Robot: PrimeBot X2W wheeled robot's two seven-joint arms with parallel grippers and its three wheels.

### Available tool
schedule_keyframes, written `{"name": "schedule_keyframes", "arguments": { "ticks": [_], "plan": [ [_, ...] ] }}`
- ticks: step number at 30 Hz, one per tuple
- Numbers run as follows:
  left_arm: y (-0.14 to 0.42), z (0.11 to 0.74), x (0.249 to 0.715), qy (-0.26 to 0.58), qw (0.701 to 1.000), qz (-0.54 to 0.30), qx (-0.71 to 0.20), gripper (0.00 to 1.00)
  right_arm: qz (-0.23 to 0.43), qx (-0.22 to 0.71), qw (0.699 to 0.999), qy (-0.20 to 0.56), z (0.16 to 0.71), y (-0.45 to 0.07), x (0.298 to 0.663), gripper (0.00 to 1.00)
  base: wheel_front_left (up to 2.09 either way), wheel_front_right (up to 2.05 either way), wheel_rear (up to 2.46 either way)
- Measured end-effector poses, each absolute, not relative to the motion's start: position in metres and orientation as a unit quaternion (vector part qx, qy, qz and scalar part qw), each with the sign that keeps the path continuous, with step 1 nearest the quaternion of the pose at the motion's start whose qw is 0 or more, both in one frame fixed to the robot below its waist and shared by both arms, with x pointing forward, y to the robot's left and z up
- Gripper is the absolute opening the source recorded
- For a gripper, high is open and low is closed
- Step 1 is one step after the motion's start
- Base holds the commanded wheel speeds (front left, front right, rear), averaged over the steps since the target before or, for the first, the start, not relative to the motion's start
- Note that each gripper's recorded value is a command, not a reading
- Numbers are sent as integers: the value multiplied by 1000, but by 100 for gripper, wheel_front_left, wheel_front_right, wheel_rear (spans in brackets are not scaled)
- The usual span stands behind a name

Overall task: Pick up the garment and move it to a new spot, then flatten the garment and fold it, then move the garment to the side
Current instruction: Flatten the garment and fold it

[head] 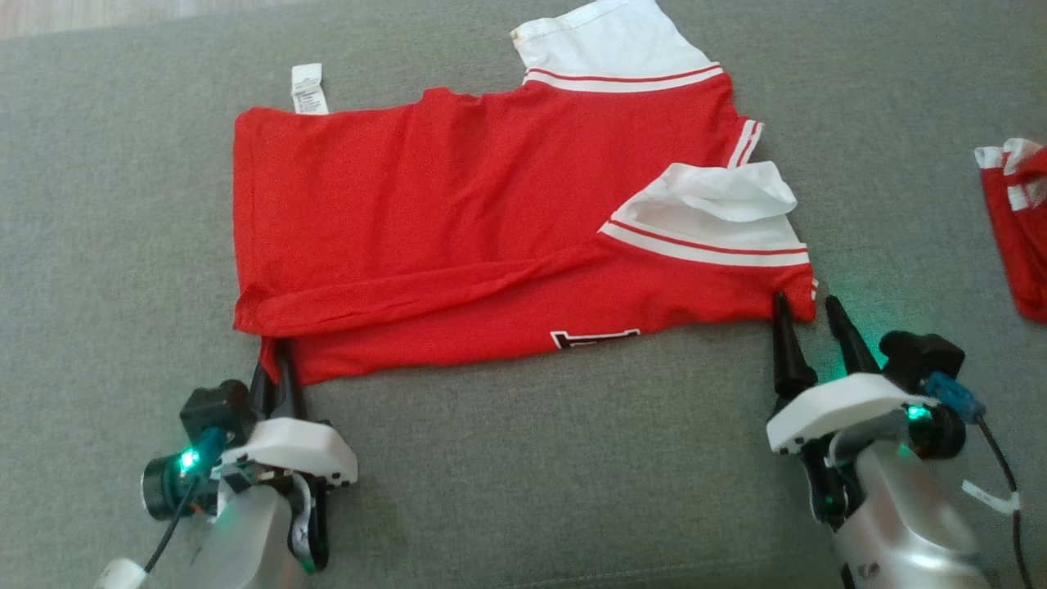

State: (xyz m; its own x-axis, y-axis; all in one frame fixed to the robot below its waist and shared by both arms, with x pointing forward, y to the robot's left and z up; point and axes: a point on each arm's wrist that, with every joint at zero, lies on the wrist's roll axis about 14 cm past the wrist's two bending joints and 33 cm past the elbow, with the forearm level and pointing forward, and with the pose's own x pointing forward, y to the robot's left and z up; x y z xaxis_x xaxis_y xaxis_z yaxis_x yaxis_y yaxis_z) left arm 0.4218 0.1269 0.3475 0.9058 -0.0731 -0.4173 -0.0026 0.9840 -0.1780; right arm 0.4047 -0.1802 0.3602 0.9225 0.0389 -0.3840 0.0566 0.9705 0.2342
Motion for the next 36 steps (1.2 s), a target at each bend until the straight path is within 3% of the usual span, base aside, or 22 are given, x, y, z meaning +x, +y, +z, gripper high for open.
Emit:
{"name": "schedule_keyframes", "arguments": {
  "ticks": [1, 2, 11, 20, 26, 32, 33, 34, 35, 36],
  "plan": [
    [127, 348, 422, 216, 972, -19, -88, 0, -2, 127, 972, 196, 360, -177, 407, 28, 0, 0, 0],
    [126, 348, 421, 216, 972, -23, -89, 0, 0, 129, 972, 197, 360, -175, 409, 0, 0, 0, 0],
    [120, 367, 425, 192, 973, -31, -126, 0, -12, 186, 973, 135, 395, -176, 432, 0, 0, 0, 0],
    [138, 464, 458, 47, 990, -21, -133, 0, -10, 239, 970, 34, 471, -179, 460, 0, 0, 0, 0],
    [144, 439, 420, 92, 988, -15, -122, 0, -5, 239, 970, 46, 469, -175, 432, 0, 0, 0, 0],
    [145, 371, 353, 198, 972, -1, -126, 0, -38, 260, 957, 125, 408, -178, 374, 0, 0, 0, 0],
    [143, 363, 345, 211, 969, -1, -129, 27, -42, 261, 954, 140, 398, -178, 365, 0, 0, 0, 0],
    [138, 360, 341, 217, 967, -12, -131, 96, -46, 262, 952, 150, 390, -179, 359, 44, 0, 0, 0],
    [136, 360, 341, 215, 967, -14, -139, 100, -50, 263, 950, 159, 384, -179, 354, 100, 0, 0, 0],
    [138, 361, 343, 213, 967, -5, -139, 100, -51, 262, 950, 163, 381, -180, 354, 100, 0, 0, 0]
  ]
}}
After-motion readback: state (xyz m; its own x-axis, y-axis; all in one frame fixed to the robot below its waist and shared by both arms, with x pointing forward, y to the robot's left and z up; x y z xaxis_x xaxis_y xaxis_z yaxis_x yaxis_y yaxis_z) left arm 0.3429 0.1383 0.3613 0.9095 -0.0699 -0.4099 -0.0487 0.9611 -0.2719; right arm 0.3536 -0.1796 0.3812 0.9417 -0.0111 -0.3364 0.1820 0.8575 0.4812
